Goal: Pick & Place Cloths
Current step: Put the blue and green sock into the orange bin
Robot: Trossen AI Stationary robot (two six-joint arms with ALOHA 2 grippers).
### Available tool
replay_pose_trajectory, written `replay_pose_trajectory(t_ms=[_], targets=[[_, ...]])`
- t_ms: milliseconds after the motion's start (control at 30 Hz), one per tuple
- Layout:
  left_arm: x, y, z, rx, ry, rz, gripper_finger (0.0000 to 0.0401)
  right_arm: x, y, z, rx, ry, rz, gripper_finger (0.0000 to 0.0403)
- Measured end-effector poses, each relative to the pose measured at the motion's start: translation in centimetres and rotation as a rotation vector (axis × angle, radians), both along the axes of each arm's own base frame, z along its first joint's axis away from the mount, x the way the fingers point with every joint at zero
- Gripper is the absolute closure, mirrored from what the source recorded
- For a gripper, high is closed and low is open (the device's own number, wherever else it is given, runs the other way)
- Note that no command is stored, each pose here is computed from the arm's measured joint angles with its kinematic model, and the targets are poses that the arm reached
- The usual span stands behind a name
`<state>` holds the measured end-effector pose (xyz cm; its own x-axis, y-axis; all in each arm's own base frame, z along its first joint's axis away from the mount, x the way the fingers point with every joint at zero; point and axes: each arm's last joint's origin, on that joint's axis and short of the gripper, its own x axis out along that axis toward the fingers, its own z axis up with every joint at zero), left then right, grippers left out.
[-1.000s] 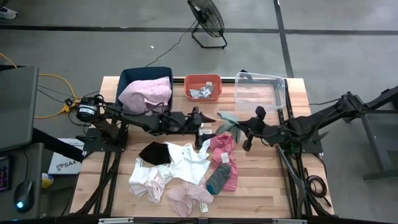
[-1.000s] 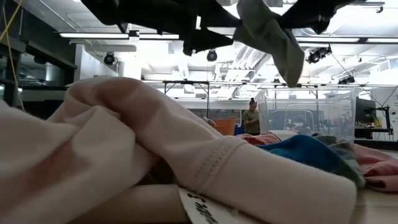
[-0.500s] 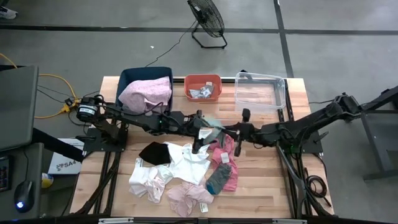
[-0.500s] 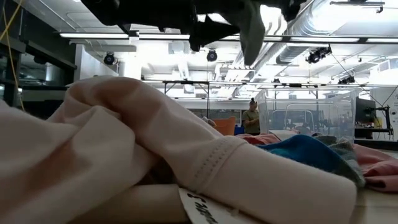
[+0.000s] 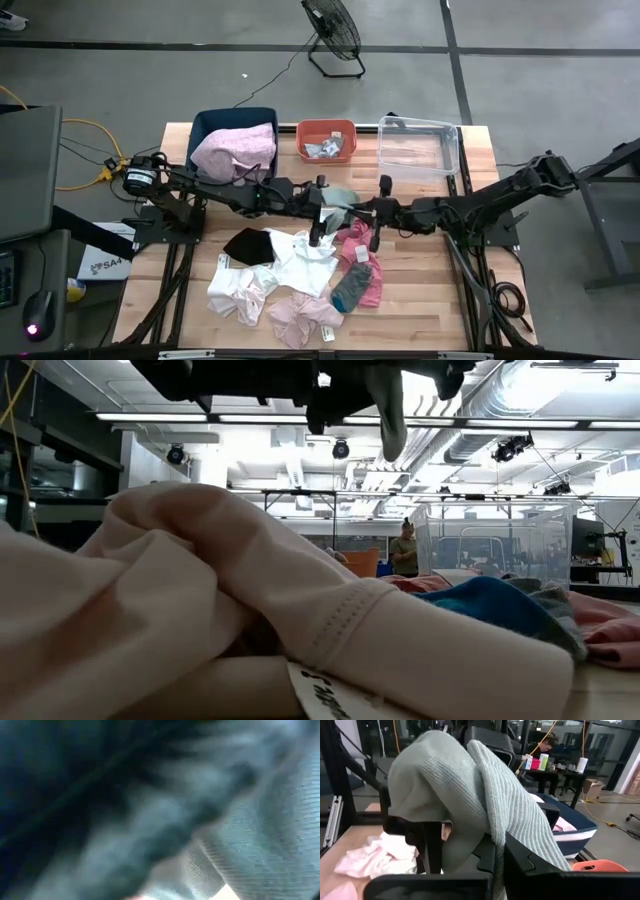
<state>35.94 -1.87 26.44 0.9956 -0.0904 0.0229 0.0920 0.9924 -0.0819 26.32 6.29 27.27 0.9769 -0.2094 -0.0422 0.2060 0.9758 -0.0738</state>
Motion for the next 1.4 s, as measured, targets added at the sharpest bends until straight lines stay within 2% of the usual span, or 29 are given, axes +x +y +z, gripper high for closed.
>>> replay_pose_trajectory(t_ms=[200, 367, 467, 700, 1000, 1133, 1233, 1400], targets=[[0.0, 0.0, 0.1, -0.005, -0.015, 0.013, 0.0094, 0.2, -0.1, 0.4, 0.010, -0.050, 0.002, 0.0398], [0.0, 0.3, 0.1, -0.011, -0.015, 0.091, 0.0095, 1.0, -0.3, 0.2, 0.021, -0.094, 0.026, 0.0398], [0.0, 0.3, 0.1, -0.029, -0.008, 0.109, 0.0109, 1.3, -0.3, -0.3, 0.018, -0.085, 0.025, 0.0398], [0.0, 0.4, -0.1, -0.028, 0.013, 0.117, 0.0193, 1.4, -0.3, -0.3, 0.020, -0.092, 0.025, 0.0398], [0.0, 0.6, -0.7, -0.021, 0.072, 0.176, 0.0378, 1.4, -0.3, -0.5, 0.015, -0.074, 0.016, 0.0398], [0.0, 0.6, -0.7, -0.013, 0.076, 0.185, 0.0383, 1.4, -0.3, -0.6, 0.011, -0.063, 0.008, 0.0390], [0.0, 0.6, -0.8, -0.012, 0.082, 0.191, 0.0391, 1.4, -0.5, -0.7, 0.025, -0.053, -0.044, 0.0372], [0.0, 0.7, -0.8, -0.011, 0.090, 0.194, 0.0393, 1.3, -0.3, -1.1, 0.071, -0.014, 0.018, 0.0336]])
